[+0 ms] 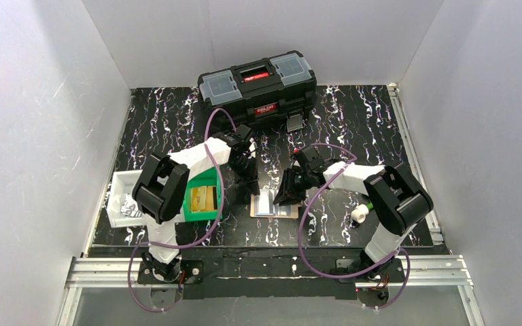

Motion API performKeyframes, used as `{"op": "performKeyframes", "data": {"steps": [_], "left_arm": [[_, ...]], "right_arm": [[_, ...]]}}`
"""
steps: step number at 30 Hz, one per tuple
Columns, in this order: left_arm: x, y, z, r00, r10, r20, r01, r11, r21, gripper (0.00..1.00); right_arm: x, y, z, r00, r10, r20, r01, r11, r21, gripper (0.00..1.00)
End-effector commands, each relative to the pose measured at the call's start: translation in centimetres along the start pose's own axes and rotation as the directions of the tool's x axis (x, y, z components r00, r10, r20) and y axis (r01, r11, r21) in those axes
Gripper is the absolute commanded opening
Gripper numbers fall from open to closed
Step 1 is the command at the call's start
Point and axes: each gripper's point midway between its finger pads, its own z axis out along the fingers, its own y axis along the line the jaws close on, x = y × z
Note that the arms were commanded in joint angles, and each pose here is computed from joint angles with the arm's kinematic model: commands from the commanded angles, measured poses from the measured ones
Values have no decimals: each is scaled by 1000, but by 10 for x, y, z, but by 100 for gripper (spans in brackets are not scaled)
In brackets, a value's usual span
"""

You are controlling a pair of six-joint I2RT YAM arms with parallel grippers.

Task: Take the credit cards out of the card holder
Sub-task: Remove the credit card from the card holder.

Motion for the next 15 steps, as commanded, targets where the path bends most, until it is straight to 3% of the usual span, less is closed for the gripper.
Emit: {"op": "performKeyframes", "data": {"steps": [1, 15], "left_arm": [[9, -4, 8, 999, 2, -35, -2, 1000, 9, 13], [20, -9, 35, 997, -4, -80, 1, 999, -38, 7]], "right_arm": [[-6, 3, 7, 1000, 5, 17, -4, 999, -49, 35], [-3, -2, 15, 999, 39, -9, -39, 994, -104, 34]]}}
